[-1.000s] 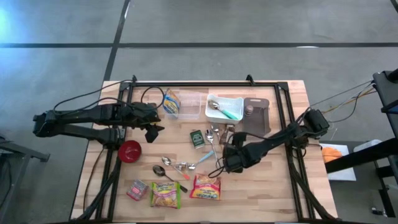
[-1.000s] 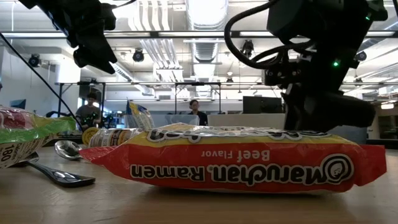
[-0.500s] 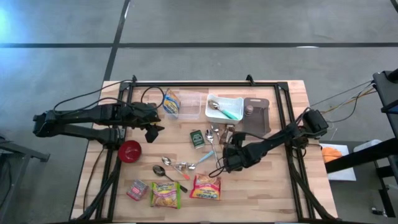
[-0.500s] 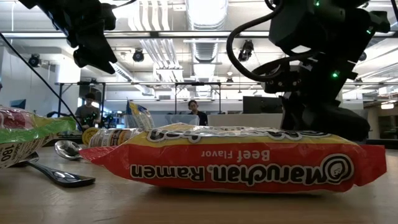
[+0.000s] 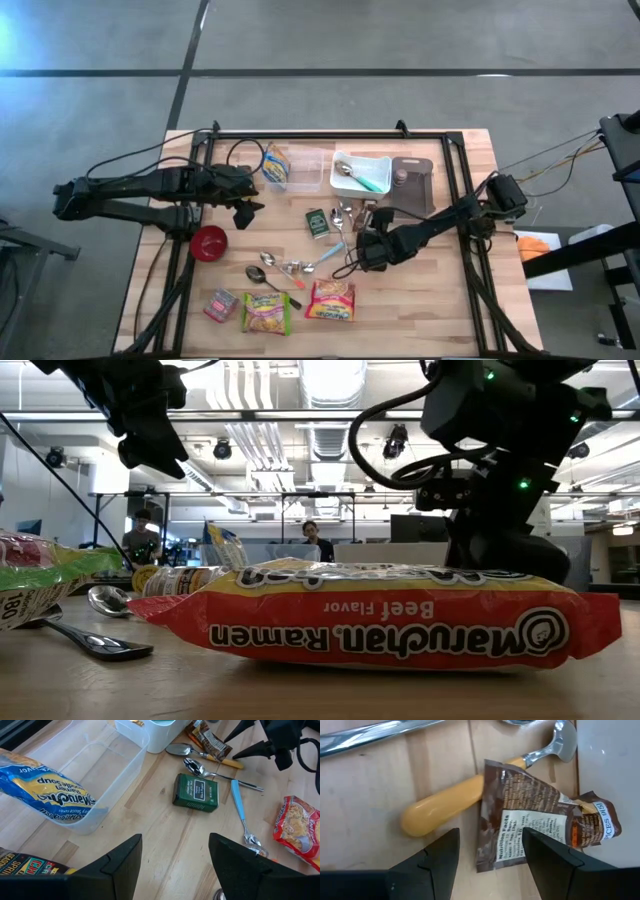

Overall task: Pick & Place Food Item
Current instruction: Put the orange seasoning bag into the black bin

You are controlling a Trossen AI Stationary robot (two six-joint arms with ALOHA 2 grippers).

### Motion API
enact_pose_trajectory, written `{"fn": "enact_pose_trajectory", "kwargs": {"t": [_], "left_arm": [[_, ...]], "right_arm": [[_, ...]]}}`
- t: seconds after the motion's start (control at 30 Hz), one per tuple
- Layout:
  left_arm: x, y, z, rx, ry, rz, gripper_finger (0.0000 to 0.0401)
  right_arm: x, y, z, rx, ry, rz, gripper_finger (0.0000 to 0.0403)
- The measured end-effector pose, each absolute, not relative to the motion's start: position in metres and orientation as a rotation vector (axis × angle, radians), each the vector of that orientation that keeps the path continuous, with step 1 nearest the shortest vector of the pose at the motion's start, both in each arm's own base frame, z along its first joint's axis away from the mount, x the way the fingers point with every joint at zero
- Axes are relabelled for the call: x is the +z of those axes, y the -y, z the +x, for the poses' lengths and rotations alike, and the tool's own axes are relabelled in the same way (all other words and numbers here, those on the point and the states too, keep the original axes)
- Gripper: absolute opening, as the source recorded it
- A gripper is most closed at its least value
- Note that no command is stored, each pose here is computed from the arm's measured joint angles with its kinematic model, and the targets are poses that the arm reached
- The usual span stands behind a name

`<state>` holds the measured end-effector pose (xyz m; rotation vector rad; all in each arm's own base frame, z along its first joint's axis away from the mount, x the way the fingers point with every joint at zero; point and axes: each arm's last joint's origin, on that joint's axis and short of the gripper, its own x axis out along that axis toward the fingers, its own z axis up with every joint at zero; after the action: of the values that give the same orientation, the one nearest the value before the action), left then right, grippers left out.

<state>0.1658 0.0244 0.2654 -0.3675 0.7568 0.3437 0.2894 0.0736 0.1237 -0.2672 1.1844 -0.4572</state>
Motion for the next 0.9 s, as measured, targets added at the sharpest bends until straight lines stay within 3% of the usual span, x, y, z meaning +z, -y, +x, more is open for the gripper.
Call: {"fn": "enact_pose_trajectory", "kwargs": {"t": [0.9], "left_arm": [[0.265,-0.024,0.166,0.344,-0.756,-0.367,0.0235]], "right_arm": [[0.114,-0.054,0.290,-0.490,-1.151,-0.240,0.0200]]}}
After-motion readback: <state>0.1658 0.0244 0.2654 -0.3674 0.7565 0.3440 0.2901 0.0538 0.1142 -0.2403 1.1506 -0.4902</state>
